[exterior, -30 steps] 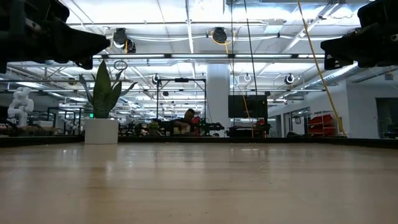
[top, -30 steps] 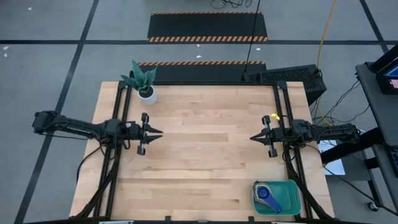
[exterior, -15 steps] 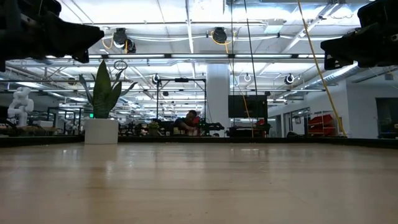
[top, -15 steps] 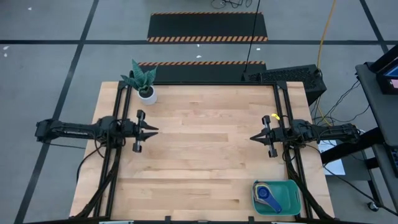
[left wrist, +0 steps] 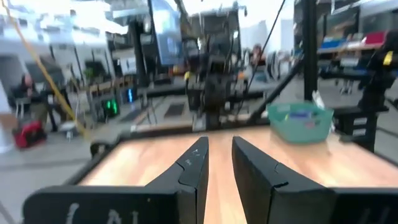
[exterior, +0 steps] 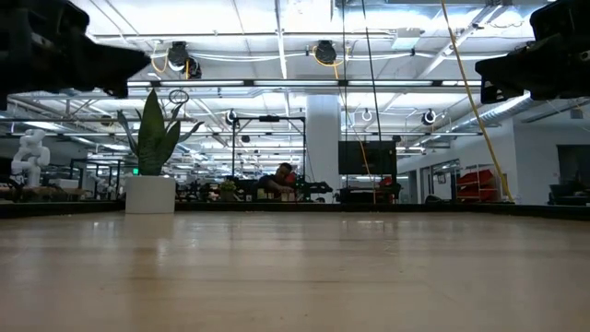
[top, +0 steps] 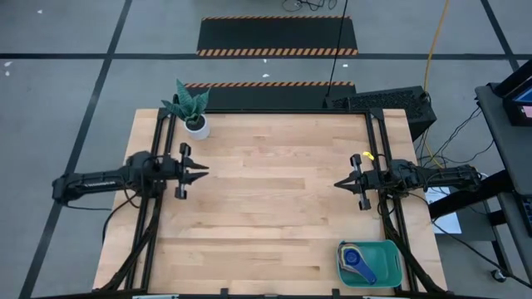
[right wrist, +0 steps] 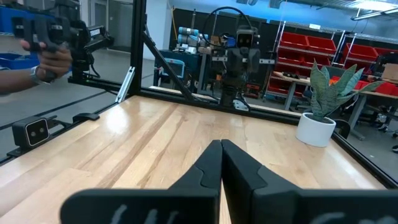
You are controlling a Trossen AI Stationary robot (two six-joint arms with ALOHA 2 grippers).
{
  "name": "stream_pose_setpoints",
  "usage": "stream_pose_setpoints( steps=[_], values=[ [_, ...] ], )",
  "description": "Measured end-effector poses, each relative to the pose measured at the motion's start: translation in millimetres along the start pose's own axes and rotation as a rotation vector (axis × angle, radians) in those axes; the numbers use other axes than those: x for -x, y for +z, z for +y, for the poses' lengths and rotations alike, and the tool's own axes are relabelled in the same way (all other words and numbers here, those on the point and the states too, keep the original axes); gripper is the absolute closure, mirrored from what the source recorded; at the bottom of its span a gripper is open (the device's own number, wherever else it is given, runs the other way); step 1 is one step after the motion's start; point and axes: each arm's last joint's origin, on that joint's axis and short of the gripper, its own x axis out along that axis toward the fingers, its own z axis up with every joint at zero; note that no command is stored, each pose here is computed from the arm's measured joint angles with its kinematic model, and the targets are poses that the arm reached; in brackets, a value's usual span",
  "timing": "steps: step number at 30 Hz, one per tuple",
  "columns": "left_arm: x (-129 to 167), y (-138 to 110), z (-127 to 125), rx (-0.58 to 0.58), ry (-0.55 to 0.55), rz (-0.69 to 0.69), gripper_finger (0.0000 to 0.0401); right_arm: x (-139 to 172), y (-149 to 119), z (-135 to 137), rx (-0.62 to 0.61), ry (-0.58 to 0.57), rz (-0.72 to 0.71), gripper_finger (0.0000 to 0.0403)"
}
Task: Nest measuring cups in basket
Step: Return to Home Position
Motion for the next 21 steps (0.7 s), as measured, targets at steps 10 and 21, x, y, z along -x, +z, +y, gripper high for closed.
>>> stream_pose_setpoints(
  steps=[10,21],
  values=[
    [1.7,-15.3,0.8,0.130,0.048,0.158,0.0325,0.0,0.0,0.0,0.000,0.000,0.000,0.0403],
    [1.1,-14.8,-9.9,0.108,0.019,0.164,0.0395,0.0,0.1,0.0,0.000,0.000,0.000,0.0403]
  ],
)
